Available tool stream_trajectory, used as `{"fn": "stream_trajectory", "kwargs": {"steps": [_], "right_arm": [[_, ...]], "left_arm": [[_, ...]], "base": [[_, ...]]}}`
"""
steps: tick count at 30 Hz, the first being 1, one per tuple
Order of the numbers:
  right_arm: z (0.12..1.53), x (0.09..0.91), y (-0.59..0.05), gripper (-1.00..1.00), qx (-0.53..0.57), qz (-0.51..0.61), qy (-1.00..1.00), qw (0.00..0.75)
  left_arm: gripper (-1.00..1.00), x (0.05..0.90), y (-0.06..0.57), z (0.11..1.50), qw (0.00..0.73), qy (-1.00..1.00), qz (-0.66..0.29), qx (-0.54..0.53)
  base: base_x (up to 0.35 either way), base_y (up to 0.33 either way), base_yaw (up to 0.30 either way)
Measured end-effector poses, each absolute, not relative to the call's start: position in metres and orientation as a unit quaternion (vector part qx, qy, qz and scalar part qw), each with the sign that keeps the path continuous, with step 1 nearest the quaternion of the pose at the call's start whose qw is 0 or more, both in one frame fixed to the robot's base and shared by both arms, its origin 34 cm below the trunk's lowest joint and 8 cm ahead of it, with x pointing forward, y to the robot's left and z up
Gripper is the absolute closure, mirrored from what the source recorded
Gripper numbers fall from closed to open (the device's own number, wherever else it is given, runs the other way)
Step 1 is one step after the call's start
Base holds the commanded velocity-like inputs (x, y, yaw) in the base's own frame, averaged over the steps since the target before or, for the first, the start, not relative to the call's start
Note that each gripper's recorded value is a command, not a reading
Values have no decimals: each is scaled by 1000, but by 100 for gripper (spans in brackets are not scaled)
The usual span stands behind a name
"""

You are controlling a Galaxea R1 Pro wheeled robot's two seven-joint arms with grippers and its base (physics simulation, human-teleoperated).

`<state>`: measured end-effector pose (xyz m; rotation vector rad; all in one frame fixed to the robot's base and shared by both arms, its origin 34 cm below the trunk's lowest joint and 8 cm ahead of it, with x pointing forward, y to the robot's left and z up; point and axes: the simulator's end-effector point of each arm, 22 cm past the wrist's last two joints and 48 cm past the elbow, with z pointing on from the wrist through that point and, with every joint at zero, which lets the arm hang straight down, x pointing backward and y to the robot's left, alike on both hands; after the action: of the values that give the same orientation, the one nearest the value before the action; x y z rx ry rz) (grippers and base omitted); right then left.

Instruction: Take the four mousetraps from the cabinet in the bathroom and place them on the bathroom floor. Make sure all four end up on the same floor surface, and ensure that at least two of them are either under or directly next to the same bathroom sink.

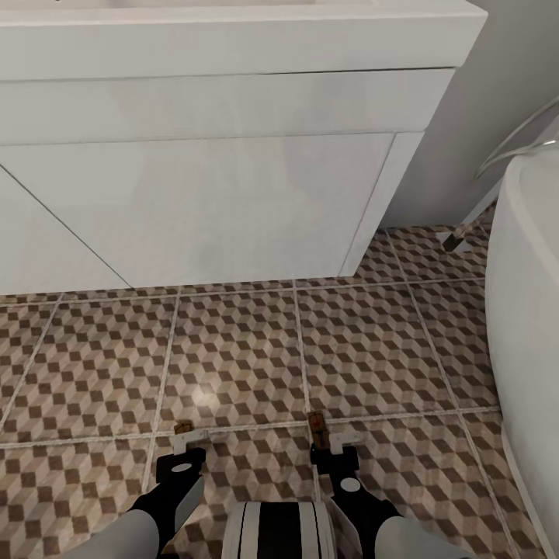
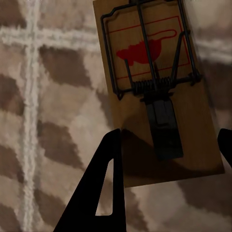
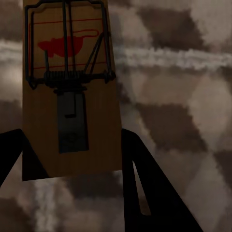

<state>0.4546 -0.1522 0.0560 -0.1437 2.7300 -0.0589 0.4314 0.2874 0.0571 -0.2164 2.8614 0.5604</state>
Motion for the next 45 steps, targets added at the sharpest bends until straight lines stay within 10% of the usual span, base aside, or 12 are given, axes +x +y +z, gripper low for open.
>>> {"fn": "stream_trajectory", "kwargs": {"steps": [45], "right_arm": [[43,442,-150,100,-50,-15,980,191]], "left_arm": [[100,422,287,45,100,974,191,-61]], "base": [[0,0,0]]}}
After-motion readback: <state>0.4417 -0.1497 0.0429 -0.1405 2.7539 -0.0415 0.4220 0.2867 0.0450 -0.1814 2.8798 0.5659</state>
